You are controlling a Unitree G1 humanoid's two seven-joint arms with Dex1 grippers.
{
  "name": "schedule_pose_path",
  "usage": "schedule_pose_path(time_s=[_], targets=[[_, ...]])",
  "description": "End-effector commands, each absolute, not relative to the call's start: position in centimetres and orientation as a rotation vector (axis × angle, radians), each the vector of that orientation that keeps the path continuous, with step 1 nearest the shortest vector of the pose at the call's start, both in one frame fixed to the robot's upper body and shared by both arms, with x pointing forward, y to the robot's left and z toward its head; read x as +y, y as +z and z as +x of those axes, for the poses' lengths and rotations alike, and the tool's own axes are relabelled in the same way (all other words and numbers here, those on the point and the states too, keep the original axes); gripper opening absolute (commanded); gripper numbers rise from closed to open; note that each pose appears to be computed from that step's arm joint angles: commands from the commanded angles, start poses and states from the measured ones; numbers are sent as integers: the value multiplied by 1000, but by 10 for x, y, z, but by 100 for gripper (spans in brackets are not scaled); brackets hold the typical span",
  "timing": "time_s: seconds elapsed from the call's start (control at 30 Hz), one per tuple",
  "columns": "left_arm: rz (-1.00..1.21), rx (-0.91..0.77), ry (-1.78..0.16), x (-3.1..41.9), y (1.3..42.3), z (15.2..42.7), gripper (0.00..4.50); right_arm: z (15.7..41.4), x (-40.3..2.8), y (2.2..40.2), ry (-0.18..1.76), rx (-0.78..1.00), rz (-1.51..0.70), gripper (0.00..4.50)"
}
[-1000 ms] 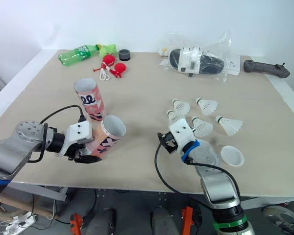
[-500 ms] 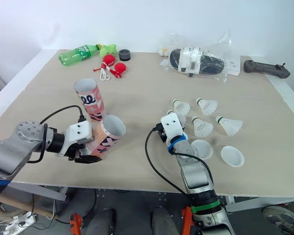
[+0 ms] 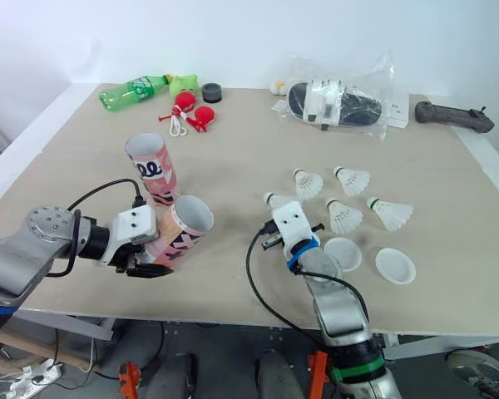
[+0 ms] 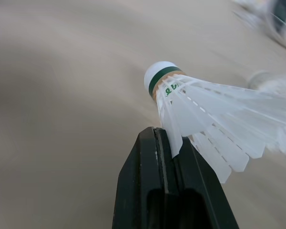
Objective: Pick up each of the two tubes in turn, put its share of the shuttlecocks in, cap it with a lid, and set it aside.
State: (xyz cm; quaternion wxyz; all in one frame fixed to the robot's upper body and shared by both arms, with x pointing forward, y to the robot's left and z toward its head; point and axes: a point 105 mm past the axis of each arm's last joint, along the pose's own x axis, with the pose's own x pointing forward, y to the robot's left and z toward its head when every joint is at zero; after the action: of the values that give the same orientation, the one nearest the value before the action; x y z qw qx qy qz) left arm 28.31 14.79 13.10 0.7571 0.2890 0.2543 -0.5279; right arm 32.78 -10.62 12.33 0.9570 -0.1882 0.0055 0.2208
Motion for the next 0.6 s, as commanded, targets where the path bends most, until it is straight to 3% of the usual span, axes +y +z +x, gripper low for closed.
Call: schedule_pose_path(time_s=[0.03, 0.33, 0.6], targets=[[612, 598, -1193, 143, 118, 275, 327, 303, -88, 171, 653, -160, -360, 8], [609, 603, -1203, 142, 117, 274, 327, 268, -75, 253, 1019, -396, -431, 8], [611, 606, -1203, 142, 116, 274, 327, 259, -72, 237, 1218, -288, -697, 8]])
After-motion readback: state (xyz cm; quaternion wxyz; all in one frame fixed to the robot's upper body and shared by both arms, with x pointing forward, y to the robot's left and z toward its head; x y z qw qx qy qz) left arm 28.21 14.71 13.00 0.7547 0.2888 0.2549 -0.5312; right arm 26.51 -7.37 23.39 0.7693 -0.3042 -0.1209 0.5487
